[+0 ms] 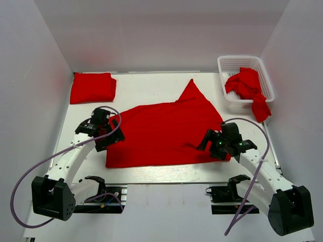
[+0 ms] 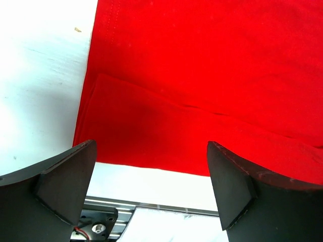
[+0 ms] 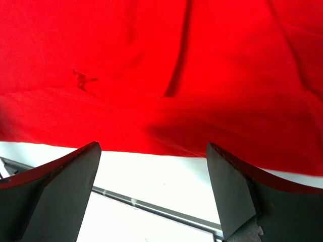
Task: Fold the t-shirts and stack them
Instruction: Fold the flattened tshirt in 1/3 of the way
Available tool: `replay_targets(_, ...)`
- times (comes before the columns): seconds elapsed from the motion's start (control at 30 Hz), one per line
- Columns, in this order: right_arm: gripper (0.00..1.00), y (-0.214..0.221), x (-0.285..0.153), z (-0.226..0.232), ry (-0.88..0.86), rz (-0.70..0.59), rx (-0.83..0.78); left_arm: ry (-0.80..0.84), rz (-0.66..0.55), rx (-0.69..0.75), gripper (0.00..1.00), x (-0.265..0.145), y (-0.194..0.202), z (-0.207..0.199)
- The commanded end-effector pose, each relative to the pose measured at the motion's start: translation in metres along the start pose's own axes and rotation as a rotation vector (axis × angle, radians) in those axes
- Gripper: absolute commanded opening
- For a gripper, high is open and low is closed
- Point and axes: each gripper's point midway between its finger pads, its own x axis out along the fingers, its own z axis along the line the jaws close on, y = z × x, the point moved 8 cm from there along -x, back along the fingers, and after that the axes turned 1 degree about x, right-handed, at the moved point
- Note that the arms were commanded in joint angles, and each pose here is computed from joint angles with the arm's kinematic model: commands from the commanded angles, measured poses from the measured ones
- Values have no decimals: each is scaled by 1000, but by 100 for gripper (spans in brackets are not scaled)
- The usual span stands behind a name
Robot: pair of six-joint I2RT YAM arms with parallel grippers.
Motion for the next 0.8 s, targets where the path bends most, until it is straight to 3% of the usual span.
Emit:
replay_targets(0.0,90,-10,1,15,-88,-33,-41,-9,-2,-13,100,6,4,3)
replay_targets(0.77,90,-25,35,24,-132,-48,-32,-24,9,-33,100,9,15,10)
